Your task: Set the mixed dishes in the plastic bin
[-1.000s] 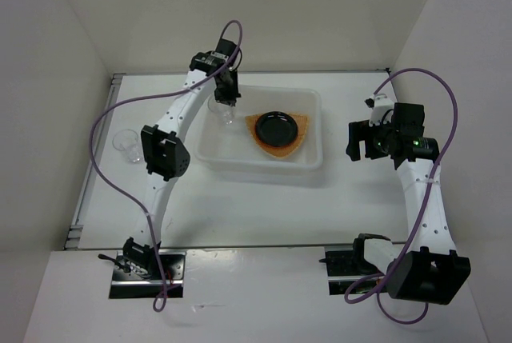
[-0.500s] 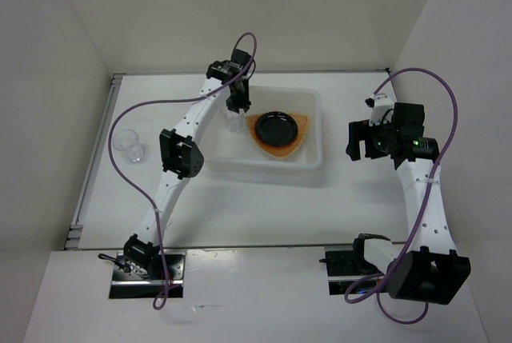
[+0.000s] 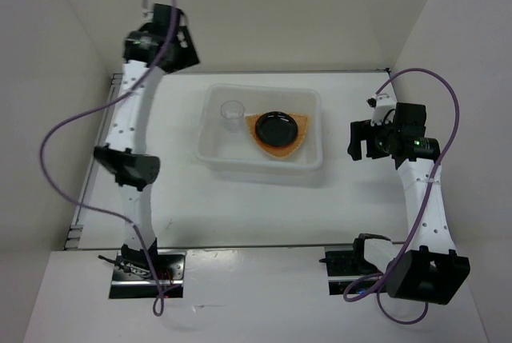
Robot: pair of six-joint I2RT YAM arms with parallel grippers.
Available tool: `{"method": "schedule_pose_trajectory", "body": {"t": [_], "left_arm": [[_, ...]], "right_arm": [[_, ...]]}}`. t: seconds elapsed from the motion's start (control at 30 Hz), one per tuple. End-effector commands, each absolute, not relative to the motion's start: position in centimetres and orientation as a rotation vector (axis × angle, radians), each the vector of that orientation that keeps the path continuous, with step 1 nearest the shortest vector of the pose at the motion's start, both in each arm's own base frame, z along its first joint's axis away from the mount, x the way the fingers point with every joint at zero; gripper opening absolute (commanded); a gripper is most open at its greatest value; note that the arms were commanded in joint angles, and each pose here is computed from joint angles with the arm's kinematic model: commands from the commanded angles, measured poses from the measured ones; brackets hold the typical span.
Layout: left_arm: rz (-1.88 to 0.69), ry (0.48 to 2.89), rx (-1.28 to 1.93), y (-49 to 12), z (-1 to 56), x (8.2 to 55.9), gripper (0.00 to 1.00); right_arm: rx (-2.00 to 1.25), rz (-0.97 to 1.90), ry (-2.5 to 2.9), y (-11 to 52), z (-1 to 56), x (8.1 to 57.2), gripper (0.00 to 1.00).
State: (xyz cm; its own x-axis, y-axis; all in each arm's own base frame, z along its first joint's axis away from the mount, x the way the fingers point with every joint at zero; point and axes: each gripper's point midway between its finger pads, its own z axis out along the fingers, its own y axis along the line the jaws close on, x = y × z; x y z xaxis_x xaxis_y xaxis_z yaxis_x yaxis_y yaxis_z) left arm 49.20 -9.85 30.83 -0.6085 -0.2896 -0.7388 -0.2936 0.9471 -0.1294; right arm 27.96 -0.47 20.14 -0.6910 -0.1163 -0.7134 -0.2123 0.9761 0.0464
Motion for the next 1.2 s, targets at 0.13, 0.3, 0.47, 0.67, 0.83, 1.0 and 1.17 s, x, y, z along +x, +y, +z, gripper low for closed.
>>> {"method": "schedule_pose_trajectory", "body": {"t": [0.13, 0.3, 0.47, 0.67, 0.83, 1.0, 1.17], "left_arm": [[0.285, 2.378, -0.775, 6.1, 23.0, 44.6, 0.94], [0.267, 2.412, -0.784, 9.0, 19.5, 42.8, 0.94], [0.191, 2.442, -0.775, 11.8, 16.7, 42.1, 0.94], [0.098, 2.531, -0.754, 11.7, 12.4, 41.8, 0.94], [0.037, 2.581, -0.751, 10.6, 9.4, 41.3, 0.92], [0.004, 2.597, -0.747, 10.2, 8.4, 41.2, 0.89], [-0.02, 2.642, -0.741, 9.9, 6.4, 41.3, 0.85]], "right_arm": [[-0.216, 0.14, 2.318, -1.2, 20.2, 28.5, 0.9], [-0.205, 0.139, 2.328, -1.4, 19.9, 28.6, 0.9], [-0.193, 0.137, 2.337, -1.7, 19.7, 28.6, 0.9], [-0.16, 0.14, 2.353, -2.4, 19.3, 28.5, 0.9], [-0.158, 0.131, 2.353, -2.7, 19.3, 28.4, 0.9], [-0.135, 0.121, 2.354, -3.3, 19.3, 28.4, 0.9], [-0.133, 0.125, 2.363, -3.3, 19.1, 28.5, 0.9]]}}
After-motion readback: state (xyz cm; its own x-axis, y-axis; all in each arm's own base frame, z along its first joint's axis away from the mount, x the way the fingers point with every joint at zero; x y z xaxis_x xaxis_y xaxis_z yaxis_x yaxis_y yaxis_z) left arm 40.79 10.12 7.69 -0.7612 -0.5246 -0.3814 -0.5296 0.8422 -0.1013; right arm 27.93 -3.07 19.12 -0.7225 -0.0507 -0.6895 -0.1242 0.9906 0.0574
